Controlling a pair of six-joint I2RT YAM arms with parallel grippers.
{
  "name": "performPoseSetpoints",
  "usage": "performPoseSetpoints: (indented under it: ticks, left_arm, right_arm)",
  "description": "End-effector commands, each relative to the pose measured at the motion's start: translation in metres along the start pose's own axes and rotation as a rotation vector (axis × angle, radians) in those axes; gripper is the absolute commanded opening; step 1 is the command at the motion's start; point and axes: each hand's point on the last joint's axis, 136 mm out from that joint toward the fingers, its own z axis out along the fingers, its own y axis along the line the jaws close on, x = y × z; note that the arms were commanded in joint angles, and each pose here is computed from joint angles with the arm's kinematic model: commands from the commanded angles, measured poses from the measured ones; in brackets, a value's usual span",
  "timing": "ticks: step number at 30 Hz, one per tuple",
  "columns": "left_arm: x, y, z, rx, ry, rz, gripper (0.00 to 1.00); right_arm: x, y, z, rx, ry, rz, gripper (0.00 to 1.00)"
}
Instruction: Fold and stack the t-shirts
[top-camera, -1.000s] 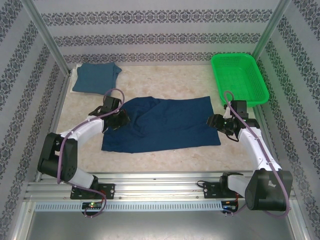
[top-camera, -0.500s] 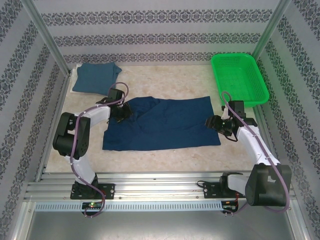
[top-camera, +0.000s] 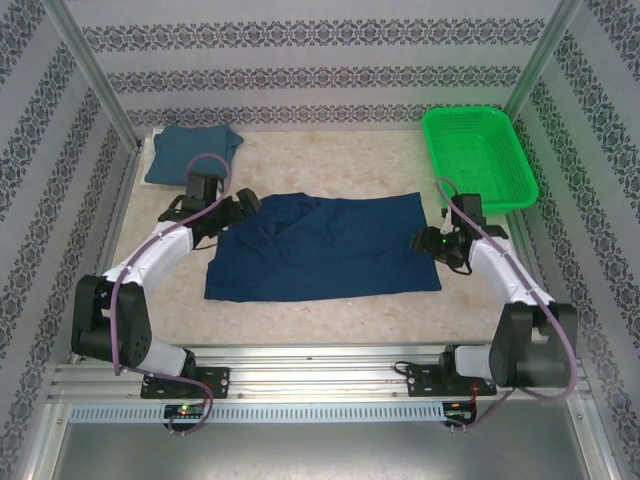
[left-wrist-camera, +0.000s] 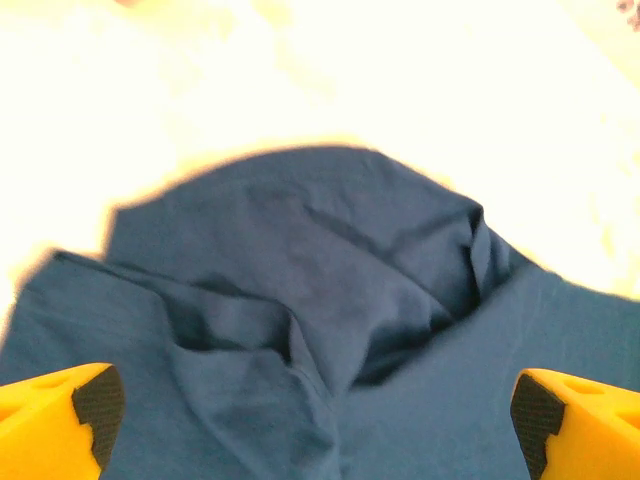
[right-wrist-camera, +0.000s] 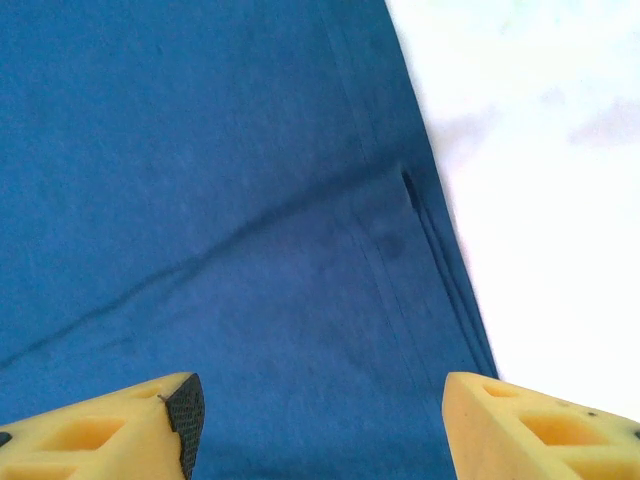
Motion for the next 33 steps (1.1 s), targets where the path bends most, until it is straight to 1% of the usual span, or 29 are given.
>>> performPoseSetpoints:
  ticks: [1, 3, 5, 7, 8, 12, 14, 17, 20, 23, 27, 29, 33]
  left_arm:
    - [-0.004, 0.01, 0.017, -0.009, 0.067, 0.08, 1.0]
    - [-0.017, 0.0, 0.033, 0.013, 0.072, 0.131, 1.0]
    - [-0.032, -0.011, 0.049, 0.05, 0.052, 0.16, 1.0]
    - [-0.048, -0.024, 0.064, 0.088, 0.026, 0.186, 0.97]
    - [-0.056, -0.026, 0.071, 0.089, 0.014, 0.199, 0.93]
    - [-0.077, -0.031, 0.1, 0.072, 0.003, 0.213, 0.86]
    - [-0.083, -0.035, 0.115, 0.085, 0.011, 0.212, 0.85]
    - [-0.088, -0.04, 0.137, 0.089, 0.045, 0.215, 0.85]
    - [-0.082, -0.05, 0.154, 0.119, 0.113, 0.23, 0.83]
    - [-0.065, -0.063, 0.166, 0.155, 0.173, 0.257, 0.83]
    - [-0.043, -0.063, 0.18, 0.133, 0.26, 0.3, 0.83]
    - [-0.033, -0.05, 0.185, 0.061, 0.307, 0.309, 0.81]
    - [-0.028, -0.034, 0.192, -0.02, 0.326, 0.329, 0.81]
  right_arm:
    - [-0.056, 0.02, 0.002, -0.054, -0.088, -0.048, 0.65]
    - [-0.074, 0.024, 0.012, -0.055, -0.079, -0.046, 0.63]
    - [-0.096, 0.026, 0.024, -0.053, -0.078, -0.039, 0.62]
    - [-0.114, 0.03, 0.033, -0.05, -0.078, -0.04, 0.6]
    - [-0.124, 0.033, 0.041, -0.055, -0.069, -0.038, 0.6]
    - [-0.147, 0.038, 0.063, -0.051, -0.036, -0.035, 0.57]
    - [-0.157, 0.039, 0.071, -0.044, -0.026, -0.039, 0.57]
    - [-0.163, 0.038, 0.084, -0.037, -0.004, -0.035, 0.57]
    - [-0.163, 0.039, 0.093, -0.04, 0.015, -0.036, 0.56]
    - [-0.16, 0.04, 0.099, -0.029, 0.029, -0.055, 0.56]
    - [-0.153, 0.037, 0.106, -0.008, 0.053, -0.065, 0.54]
    - [-0.151, 0.034, 0.109, 0.018, 0.061, -0.076, 0.54]
    - [-0.15, 0.03, 0.113, 0.048, 0.068, -0.088, 0.54]
